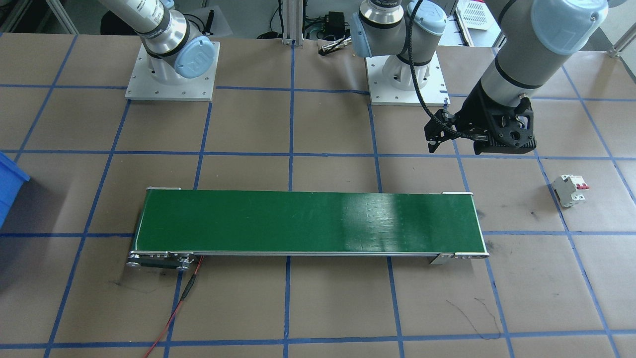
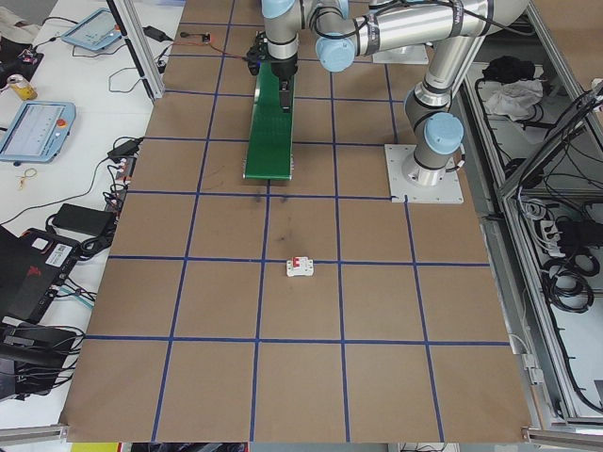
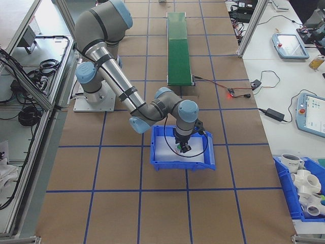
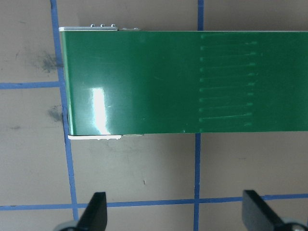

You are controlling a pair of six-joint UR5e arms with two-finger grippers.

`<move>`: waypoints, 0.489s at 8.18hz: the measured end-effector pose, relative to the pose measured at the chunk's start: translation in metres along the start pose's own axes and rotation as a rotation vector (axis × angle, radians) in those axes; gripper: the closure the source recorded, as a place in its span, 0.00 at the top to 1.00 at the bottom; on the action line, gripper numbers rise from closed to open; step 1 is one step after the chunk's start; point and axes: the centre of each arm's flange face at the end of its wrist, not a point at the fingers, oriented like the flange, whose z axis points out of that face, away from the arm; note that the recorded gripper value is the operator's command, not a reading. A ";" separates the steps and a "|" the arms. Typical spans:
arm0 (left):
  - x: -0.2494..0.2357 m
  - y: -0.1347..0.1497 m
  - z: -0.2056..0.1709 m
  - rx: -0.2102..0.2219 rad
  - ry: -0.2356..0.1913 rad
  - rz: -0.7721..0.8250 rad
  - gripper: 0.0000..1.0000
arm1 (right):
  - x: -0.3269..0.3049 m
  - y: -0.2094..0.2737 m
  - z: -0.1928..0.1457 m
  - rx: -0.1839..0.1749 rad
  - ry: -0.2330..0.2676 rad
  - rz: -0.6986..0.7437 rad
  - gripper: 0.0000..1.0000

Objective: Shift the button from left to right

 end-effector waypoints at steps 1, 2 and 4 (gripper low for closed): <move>0.000 0.000 0.000 0.000 0.000 0.000 1.00 | -0.001 0.001 -0.009 0.004 0.011 0.002 1.00; 0.000 0.000 0.001 -0.001 0.000 0.000 1.00 | -0.004 0.003 -0.027 0.012 0.031 0.008 1.00; 0.000 -0.001 0.001 -0.002 0.000 0.000 1.00 | -0.021 0.000 -0.073 0.042 0.066 0.029 1.00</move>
